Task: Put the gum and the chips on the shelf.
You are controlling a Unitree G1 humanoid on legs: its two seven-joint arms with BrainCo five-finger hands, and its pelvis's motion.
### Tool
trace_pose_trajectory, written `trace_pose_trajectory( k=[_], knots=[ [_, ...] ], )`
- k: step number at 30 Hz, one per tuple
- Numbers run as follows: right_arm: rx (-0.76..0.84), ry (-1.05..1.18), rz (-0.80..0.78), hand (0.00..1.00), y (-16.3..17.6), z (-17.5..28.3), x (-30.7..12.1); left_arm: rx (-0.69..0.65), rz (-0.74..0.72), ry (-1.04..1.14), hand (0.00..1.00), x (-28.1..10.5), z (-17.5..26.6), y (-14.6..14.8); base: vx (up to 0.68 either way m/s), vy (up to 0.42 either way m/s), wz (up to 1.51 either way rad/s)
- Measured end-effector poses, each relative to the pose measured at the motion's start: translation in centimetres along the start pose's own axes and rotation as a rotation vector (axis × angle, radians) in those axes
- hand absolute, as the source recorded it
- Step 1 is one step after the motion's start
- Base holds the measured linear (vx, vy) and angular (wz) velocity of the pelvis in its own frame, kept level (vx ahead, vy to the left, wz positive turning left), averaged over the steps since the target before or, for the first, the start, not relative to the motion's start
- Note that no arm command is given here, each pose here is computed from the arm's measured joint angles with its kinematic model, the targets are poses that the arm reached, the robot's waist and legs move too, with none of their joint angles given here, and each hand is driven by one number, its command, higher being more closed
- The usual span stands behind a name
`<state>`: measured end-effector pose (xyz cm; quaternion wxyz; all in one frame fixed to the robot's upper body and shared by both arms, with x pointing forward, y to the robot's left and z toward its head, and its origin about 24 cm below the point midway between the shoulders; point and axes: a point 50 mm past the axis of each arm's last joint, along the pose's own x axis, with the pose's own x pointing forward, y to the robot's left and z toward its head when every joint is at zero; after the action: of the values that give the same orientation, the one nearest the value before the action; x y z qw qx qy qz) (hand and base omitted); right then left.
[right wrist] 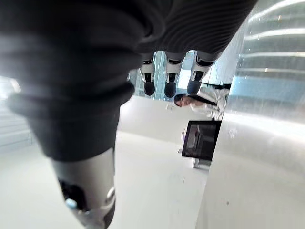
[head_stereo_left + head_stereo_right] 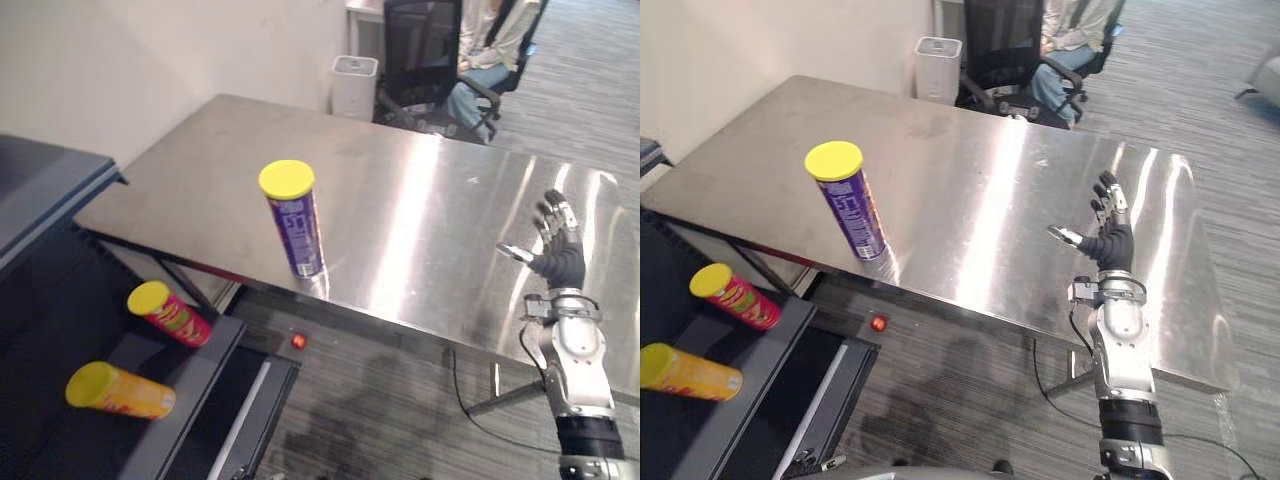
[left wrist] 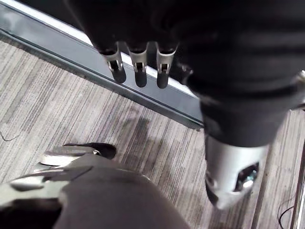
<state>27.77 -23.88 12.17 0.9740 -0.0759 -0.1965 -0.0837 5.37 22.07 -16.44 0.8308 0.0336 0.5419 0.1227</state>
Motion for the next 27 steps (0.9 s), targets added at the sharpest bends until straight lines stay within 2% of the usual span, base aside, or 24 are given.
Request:
trace_pose_trajectory(
  k=[10,27],
  knots=[
    [0.003,-0.040,0.163,0.00,4.4,0.7,1.7,-0.020,0.019,0.014,0.00,-0.2,-0.6,0.3,-0.02,-0.023,0.23],
    [0.113,-0.041,0.301,0.00,10.2,1.1,1.9,-0.059,0.080,-0.015,0.00,-0.2,0.0,1.0,-0.07,-0.029,0.09]
  ],
)
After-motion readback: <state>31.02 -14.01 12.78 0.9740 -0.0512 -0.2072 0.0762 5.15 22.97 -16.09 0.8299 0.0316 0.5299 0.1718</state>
